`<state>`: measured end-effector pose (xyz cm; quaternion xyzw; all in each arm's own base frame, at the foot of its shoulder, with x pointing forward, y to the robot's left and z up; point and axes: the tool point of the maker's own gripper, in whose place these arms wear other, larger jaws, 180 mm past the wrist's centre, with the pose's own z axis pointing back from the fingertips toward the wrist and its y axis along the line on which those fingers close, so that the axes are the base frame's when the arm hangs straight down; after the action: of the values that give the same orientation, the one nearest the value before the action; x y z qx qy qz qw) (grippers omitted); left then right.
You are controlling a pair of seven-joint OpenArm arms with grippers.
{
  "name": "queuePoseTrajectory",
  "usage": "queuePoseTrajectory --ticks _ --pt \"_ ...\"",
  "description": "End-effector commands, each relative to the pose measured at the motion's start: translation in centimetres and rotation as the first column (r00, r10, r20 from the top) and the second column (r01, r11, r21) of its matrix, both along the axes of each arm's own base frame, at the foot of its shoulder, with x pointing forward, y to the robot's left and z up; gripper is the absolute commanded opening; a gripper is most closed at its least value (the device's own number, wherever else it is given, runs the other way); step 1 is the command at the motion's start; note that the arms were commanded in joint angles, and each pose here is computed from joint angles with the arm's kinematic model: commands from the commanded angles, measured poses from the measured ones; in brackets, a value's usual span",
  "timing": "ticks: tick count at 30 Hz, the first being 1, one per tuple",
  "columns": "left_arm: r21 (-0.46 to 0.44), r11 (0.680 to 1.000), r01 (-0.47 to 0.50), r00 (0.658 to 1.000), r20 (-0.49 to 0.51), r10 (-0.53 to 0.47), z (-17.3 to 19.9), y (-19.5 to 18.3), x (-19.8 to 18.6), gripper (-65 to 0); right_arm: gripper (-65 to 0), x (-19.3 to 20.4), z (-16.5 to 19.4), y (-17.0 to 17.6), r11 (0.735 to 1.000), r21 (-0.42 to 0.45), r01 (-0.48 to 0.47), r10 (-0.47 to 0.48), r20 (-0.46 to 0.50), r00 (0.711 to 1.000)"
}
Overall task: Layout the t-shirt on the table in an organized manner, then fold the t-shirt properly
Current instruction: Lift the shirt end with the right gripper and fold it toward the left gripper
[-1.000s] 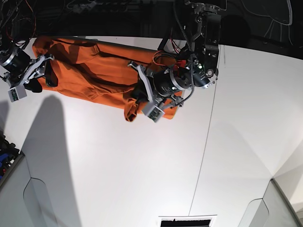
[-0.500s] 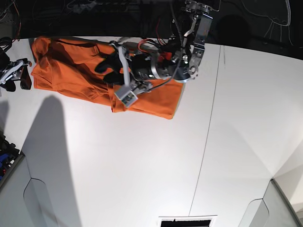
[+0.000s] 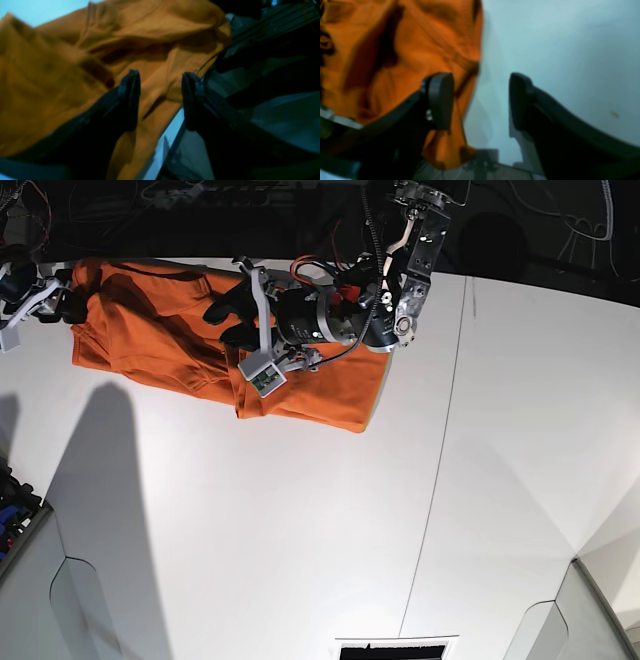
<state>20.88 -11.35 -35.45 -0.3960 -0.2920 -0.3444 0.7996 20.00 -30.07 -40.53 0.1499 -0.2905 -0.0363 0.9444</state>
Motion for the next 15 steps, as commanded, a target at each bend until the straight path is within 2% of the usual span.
queuePoseTrajectory --ticks 1,5,11,13,15 --pt "-0.043 0.999 0.008 0.999 0.037 -0.006 1.3 -0.5 0.5 -35.7 -29.8 0.6 0.8 0.1 1.0 -0.003 -0.023 0.023 0.027 0.999" --pt "-0.026 1.0 0.01 0.999 0.037 -0.009 1.0 0.0 0.4 -35.7 -29.8 0.5 0.0 2.0 0.998 0.04 -0.045 0.045 0.019 0.999" --pt "-0.015 1.0 0.011 0.999 0.037 -0.01 0.7 0.4 0.4 -35.7 -30.1 0.2 -1.0 4.6 0.993 0.114 -0.031 0.029 0.019 0.999" --pt "-0.018 1.0 0.011 0.999 0.037 -0.01 0.7 0.4 0.4 -35.7 -34.6 0.1 -1.2 5.1 0.991 0.129 -0.024 0.022 0.02 1.0" --pt "-0.03 0.999 0.011 0.999 0.033 -0.01 0.9 0.3 0.4 -35.7 -45.6 0.2 -1.3 5.3 0.991 0.134 -0.022 0.019 0.024 1.0"
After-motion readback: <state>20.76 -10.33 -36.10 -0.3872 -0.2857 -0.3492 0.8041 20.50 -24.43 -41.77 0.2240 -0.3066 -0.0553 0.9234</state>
